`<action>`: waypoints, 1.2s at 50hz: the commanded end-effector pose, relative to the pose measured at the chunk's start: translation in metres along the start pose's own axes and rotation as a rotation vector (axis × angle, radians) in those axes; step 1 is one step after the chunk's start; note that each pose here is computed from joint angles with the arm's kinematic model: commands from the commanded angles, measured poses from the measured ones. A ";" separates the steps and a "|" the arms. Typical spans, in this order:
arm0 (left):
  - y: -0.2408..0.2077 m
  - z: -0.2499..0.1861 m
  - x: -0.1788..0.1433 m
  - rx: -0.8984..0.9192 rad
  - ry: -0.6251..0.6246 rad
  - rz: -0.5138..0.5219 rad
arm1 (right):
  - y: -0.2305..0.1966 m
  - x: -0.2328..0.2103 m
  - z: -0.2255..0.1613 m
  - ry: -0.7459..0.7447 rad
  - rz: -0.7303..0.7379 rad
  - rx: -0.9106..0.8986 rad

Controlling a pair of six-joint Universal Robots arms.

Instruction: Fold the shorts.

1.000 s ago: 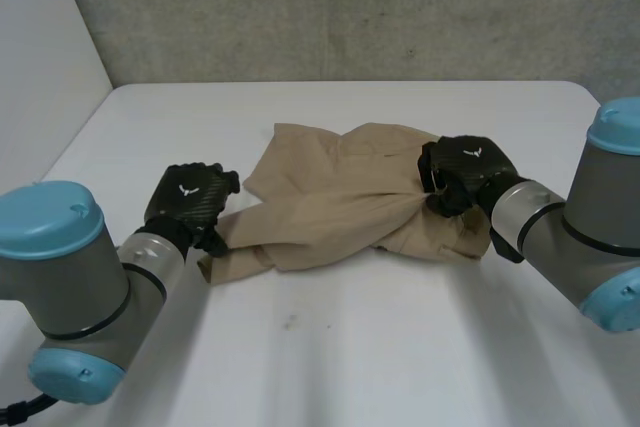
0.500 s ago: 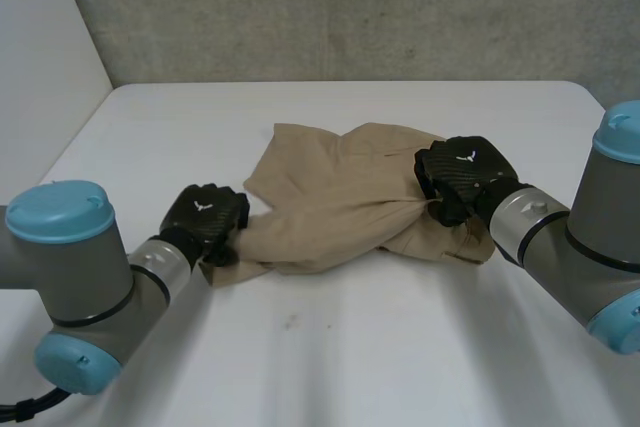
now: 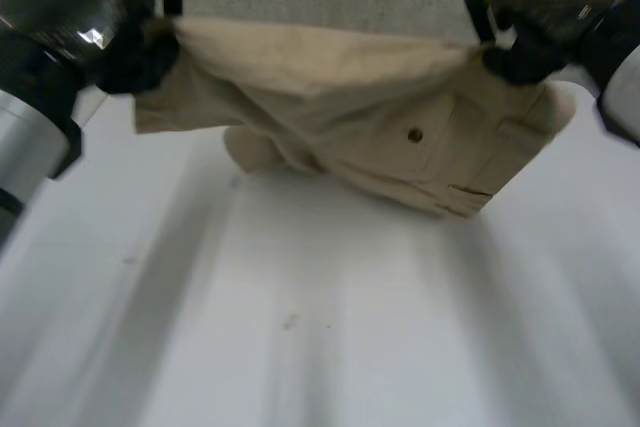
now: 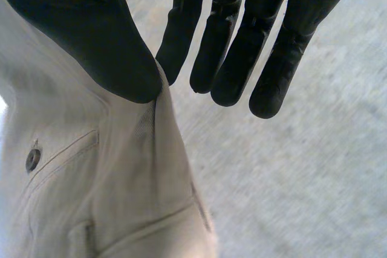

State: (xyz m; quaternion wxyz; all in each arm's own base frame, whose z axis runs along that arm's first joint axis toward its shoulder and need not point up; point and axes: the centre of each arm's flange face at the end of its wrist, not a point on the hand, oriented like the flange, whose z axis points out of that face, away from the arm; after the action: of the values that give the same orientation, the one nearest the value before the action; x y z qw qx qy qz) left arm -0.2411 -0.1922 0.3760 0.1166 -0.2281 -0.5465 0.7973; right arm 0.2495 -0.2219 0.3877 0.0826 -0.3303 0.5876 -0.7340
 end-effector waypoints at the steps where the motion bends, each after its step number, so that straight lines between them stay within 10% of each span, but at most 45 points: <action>1: -0.038 -0.003 -0.008 -0.034 0.007 -0.052 | -0.032 0.008 -0.012 -0.005 -0.056 0.000; 23: 0.153 0.094 0.015 -0.418 0.075 -0.047 | 0.130 -0.034 0.091 -0.147 -0.040 -0.299; 41: 0.125 0.071 0.014 -0.331 0.067 0.033 | 0.138 -0.014 0.081 -0.008 0.328 -0.363; 60: 0.090 0.036 0.013 -0.292 0.064 0.036 | 0.223 -0.055 0.076 -0.194 0.583 -0.689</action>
State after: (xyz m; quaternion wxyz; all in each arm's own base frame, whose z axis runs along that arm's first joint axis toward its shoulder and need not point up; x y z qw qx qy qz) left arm -0.2667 -0.2558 0.2944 0.0841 -0.2787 -0.6549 0.6974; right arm 0.2723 -0.3196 0.1807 0.2204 -0.2302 0.8506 -0.4182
